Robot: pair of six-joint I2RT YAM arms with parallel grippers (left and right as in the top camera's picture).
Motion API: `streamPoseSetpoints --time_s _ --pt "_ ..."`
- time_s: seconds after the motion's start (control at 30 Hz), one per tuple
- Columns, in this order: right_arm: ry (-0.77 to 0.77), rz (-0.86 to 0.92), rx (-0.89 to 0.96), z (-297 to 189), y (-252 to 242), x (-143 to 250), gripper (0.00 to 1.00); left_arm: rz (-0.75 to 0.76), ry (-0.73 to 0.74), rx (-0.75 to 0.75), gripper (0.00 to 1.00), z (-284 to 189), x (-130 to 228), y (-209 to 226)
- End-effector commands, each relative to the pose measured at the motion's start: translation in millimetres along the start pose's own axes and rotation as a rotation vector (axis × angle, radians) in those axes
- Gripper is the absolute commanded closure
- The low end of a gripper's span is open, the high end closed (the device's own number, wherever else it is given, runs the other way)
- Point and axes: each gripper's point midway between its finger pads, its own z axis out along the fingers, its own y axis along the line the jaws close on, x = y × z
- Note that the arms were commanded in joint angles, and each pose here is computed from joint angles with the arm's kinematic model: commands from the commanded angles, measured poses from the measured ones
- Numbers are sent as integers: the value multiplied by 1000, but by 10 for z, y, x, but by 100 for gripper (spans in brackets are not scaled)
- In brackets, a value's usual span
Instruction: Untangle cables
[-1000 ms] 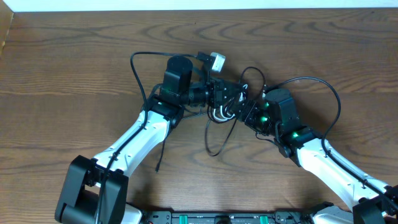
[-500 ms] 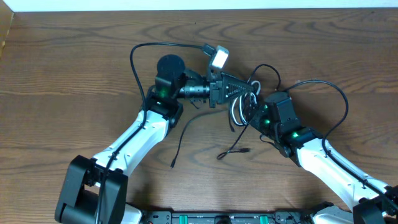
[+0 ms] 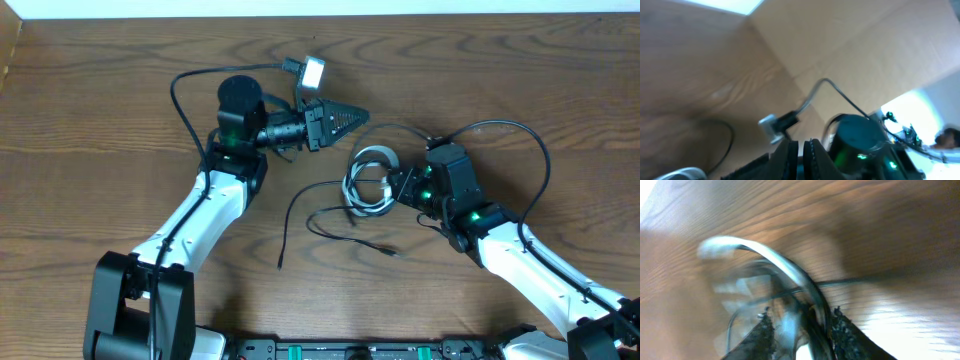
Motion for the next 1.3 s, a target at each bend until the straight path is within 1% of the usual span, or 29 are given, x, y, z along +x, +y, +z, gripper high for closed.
streamPoseSetpoints --time_s 0.0,0.07,0.13,0.2,0.23,0.27,0.3,0.33,0.4,0.43,0.5,0.6,0.67,0.7,0.77,0.83,0.9,0.97,1.07,1.17,1.2,1.27 --pt "118 -57 -165 -17 290 171 74 -51 -85 -142 89 -15 -129 217" --pt "125 -63 -200 -31 356 174 80 -127 -107 -254 89 -61 -86 459" --pt "118 -69 -195 -29 345 157 79 -202 -129 -376 88 -138 -20 708" --pt "109 -116 -190 -27 323 143 71 -264 -133 -475 87 -215 77 895" --pt "107 -141 -187 -26 312 144 69 -287 -130 -509 87 -246 122 957" --pt "104 -160 -178 -22 291 144 65 -312 -122 -541 87 -269 183 1010" --pt "93 -166 -130 -7 196 135 60 -339 -97 -611 83 -315 315 1112" --pt "86 -166 -106 -1 152 124 58 -337 -80 -636 83 -319 377 1139" --pt "61 -162 -54 9 58 83 56 -329 -36 -690 83 -318 524 1186" --pt "52 -161 -40 11 32 67 56 -326 -19 -713 77 -314 586 1202" --pt "51 -161 -34 11 21 67 55 -306 15 -762 70 -304 701 1231" --pt "49 -156 5 12 -60 68 54 -293 47 -831 69 -303 837 1266" --pt "33 -150 61 8 -172 44 54 -285 66 -849 65 -270 907 1255" --pt "15 -147 110 -1 -268 12 54 -251 92 -848 61 -216 960 1223" --pt "1 -143 150 -12 -348 -15 52 -191 121 -865 59 -176 1010 1211" --pt "-11 -140 176 -23 -404 -41 51 -145 142 -924 57 -192 1076 1237" --pt "-26 -133 204 -37 -469 -81 50 -109 158 -1000 48 -260 1133 1286" --pt "-38 -120 234 -59 -553 -123 50 -79 176 -1076 47 -345 1191 1328" --pt "-44 -88 260 -93 -672 -187 51 11 253 -1070 47 -319 1271 1298" --pt "-32 -47 254 -120 -753 -228 52 134 335 -1040 43 -262 1323 1257" --pt "-22 -37 241 -122 -751 -223 52 134 336 -1038 41 -254 1330 1250" --pt "14 -19 192 -115 -701 -185 53 122 341 -1019 40 -214 1363 1221"
